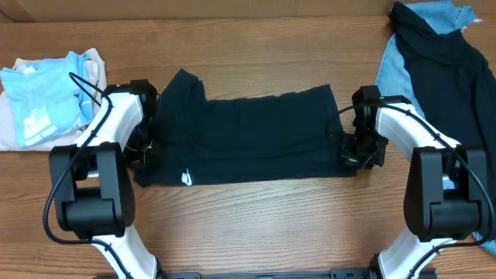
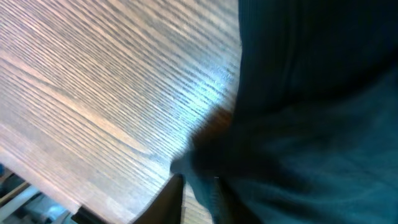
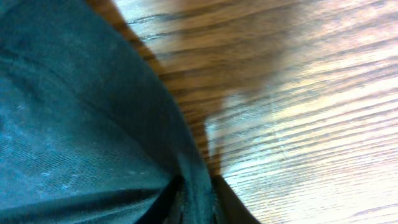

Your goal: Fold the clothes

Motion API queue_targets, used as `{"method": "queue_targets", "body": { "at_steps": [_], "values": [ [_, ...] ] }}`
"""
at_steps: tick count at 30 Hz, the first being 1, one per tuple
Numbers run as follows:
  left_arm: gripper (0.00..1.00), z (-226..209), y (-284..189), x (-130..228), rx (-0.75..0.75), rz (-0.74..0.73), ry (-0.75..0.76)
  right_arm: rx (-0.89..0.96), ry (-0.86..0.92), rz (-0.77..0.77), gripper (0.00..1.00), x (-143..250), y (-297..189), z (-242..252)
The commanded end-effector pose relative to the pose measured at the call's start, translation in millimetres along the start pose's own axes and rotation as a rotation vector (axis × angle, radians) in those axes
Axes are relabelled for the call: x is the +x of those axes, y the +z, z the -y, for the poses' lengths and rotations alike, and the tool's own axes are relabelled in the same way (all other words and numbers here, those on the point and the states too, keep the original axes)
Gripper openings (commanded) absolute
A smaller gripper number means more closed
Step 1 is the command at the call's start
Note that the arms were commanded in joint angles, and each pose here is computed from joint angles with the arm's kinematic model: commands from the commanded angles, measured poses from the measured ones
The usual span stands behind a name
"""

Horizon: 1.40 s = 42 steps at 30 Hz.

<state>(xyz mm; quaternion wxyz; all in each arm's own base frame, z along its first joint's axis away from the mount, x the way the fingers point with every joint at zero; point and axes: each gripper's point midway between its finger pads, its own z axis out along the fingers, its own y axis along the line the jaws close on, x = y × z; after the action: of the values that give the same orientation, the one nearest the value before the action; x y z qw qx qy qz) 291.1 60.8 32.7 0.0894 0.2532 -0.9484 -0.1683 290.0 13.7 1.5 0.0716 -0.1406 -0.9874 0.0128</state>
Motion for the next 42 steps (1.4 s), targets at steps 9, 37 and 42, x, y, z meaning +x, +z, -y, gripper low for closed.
{"method": "queue_targets", "body": {
  "at_steps": [9,37,42],
  "values": [
    [0.48,-4,-80,-15,0.231,0.253,-0.046,-0.060,0.009,0.250,0.37,-30,-69,-5],
    [0.77,154,-107,-180,0.649,0.566,0.407,-0.176,-0.037,0.419,0.49,-41,-132,-20],
    [0.75,164,-83,-183,0.643,0.530,0.413,-0.176,-0.037,0.420,0.49,-41,-132,-20]
  ]
}}
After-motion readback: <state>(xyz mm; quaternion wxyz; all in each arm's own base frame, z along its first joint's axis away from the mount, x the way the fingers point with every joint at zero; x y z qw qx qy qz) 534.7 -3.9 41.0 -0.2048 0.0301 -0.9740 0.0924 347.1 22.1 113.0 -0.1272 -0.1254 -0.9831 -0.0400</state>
